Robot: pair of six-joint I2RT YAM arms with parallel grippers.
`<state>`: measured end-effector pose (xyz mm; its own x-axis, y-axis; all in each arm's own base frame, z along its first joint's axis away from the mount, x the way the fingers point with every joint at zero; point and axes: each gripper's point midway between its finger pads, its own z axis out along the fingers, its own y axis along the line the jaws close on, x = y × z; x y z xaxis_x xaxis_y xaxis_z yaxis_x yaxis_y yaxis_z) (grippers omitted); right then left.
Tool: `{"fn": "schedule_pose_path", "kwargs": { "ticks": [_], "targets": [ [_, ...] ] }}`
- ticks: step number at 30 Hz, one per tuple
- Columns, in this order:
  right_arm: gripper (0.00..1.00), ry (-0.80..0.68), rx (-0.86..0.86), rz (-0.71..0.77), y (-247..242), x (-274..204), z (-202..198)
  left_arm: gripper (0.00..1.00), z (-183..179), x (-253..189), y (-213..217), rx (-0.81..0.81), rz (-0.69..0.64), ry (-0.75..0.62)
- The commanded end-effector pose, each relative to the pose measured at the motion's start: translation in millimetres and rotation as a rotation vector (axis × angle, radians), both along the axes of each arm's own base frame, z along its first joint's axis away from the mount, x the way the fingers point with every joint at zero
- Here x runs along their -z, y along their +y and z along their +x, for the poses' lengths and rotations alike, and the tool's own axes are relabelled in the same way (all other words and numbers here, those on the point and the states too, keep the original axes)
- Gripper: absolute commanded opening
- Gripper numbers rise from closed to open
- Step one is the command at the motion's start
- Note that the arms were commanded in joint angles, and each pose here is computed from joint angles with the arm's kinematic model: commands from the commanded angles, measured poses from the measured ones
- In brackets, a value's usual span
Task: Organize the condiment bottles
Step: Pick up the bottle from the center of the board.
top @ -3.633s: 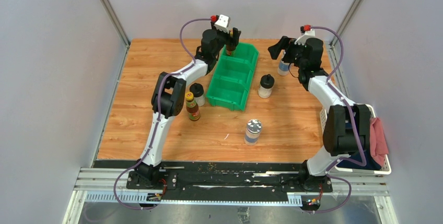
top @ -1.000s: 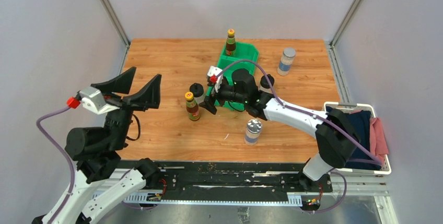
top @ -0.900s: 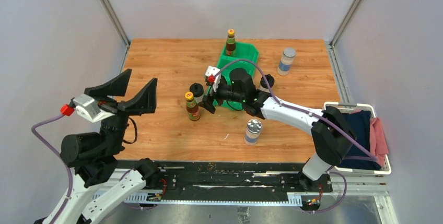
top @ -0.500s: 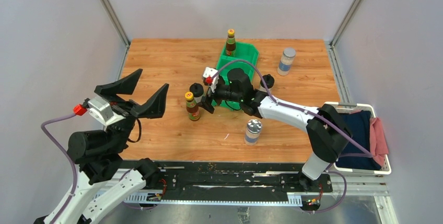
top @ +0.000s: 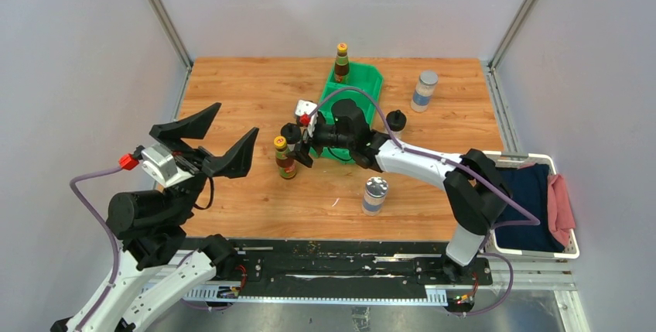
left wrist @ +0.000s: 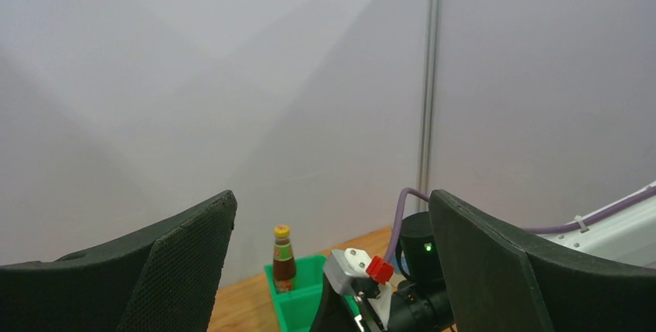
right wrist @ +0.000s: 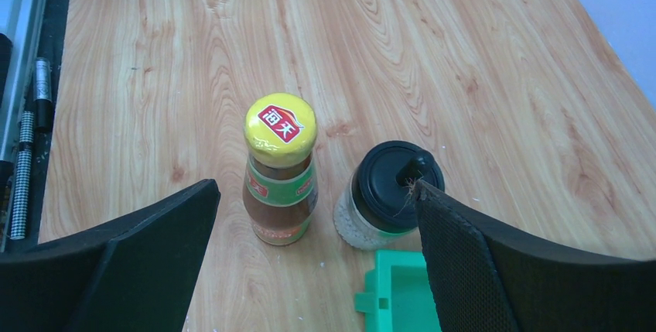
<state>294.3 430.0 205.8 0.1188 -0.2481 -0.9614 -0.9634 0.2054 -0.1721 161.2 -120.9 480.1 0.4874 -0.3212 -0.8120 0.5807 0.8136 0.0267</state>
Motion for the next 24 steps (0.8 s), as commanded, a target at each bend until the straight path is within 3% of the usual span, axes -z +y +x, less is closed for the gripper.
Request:
{"fn": "schedule_pose_path", "kwargs": {
  "ticks": [1, 24],
  "targets": [
    [1.0, -0.012, -0.061, 0.076, 14, -18, -4, 1.0, 1, 1, -4, 0.008, 0.007, -0.01],
    [0.99, 0.077, -0.126, 0.203, 25, -9, -20, 1.0, 9, 9, -13, 0.026, 0.01, 0.019]
  ]
}}
